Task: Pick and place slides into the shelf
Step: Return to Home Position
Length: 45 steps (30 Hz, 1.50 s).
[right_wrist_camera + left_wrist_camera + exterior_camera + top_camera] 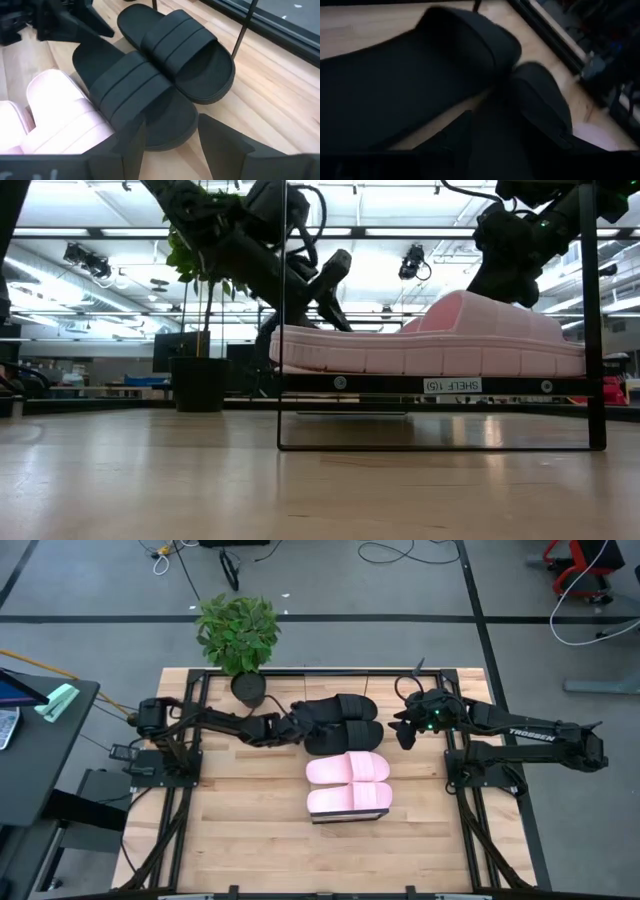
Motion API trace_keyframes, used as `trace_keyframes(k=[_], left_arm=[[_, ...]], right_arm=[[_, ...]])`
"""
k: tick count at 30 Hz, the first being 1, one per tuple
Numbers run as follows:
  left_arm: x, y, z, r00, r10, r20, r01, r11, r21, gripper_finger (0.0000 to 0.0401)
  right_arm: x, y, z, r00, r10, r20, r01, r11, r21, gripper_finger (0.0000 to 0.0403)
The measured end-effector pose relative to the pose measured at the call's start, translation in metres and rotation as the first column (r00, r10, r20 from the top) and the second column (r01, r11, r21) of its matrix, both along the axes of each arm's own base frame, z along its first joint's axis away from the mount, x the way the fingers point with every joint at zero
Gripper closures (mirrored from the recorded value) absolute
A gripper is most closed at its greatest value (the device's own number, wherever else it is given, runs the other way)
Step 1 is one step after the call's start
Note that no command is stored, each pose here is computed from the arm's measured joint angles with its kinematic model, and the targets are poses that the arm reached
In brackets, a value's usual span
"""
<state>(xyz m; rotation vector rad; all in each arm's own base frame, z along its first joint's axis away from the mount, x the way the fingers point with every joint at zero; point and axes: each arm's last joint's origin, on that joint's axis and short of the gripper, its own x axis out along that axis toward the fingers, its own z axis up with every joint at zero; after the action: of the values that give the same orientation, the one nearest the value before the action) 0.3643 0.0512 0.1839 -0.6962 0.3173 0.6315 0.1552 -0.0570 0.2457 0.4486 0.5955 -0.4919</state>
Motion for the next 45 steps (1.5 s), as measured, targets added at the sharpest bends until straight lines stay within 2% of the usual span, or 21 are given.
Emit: trace_keyframes(k=[10, 19, 23, 27, 30, 33, 36, 37, 40, 45], left_arm=[[-0.018, -0.041, 0.025, 0.989, -0.071, -0.126, 0.087, 0.988, 0.126, 0.0248], [-0.042, -0.073, 0.046, 0.977, -0.071, -0.203, 0.122, 0.961, 0.248, 0.0272], [-0.062, -0.079, 0.031, 0.99, -0.077, -0.121, 0.104, 0.966, 0.238, 0.029], [-0.094, -0.078, 0.009, 0.996, -0.081, 0.046, 0.069, 0.974, 0.217, 0.0313], [-0.121, -0.076, -0.003, 0.984, -0.102, 0.149, 0.063, 0.967, 0.245, 0.0332], [-0.144, -0.073, -0.01, 0.963, -0.167, 0.21, 0.09, 0.939, 0.333, 0.0354], [-0.163, -0.07, -0.014, 0.929, -0.253, 0.271, 0.131, 0.908, 0.397, 0.038], [-0.169, -0.068, -0.015, 0.918, -0.276, 0.285, 0.141, 0.898, 0.417, 0.0389], [-0.182, -0.062, -0.019, 0.886, -0.341, 0.315, 0.176, 0.874, 0.454, 0.0394], [-0.192, -0.056, -0.024, 0.838, -0.465, 0.286, 0.278, 0.814, 0.51, 0.0395]], right_arm=[[0.004, 0.014, 0.0, 0.997, 0.08, -0.001, -0.08, 0.997, -0.003, 0.0215], [0.009, 0.027, 0.002, 0.994, 0.107, 0.028, -0.107, 0.994, -0.003, 0.0215], [0.01, 0.035, 0.002, 0.991, 0.134, 0.031, -0.134, 0.991, 0.009, 0.0217], [0.009, 0.046, 0.011, 0.985, 0.174, 0.016, -0.174, 0.985, 0.0, 0.023], [0.007, 0.056, 0.02, 0.978, 0.208, -0.008, -0.208, 0.978, -0.017, 0.0252], [0.007, 0.066, 0.024, 0.969, 0.247, -0.002, -0.247, 0.968, -0.041, 0.0299], [0.006, 0.076, 0.024, 0.96, 0.28, -0.008, -0.28, 0.958, -0.067, 0.0374], [0.007, 0.079, 0.024, 0.958, 0.285, -0.009, -0.285, 0.955, -0.08, 0.0388], [0.007, 0.089, 0.026, 0.956, 0.292, 0.019, -0.288, 0.951, -0.116, 0.0389], [0.012, 0.098, 0.028, 0.952, 0.302, 0.055, -0.29, 0.942, -0.168, 0.0397]])
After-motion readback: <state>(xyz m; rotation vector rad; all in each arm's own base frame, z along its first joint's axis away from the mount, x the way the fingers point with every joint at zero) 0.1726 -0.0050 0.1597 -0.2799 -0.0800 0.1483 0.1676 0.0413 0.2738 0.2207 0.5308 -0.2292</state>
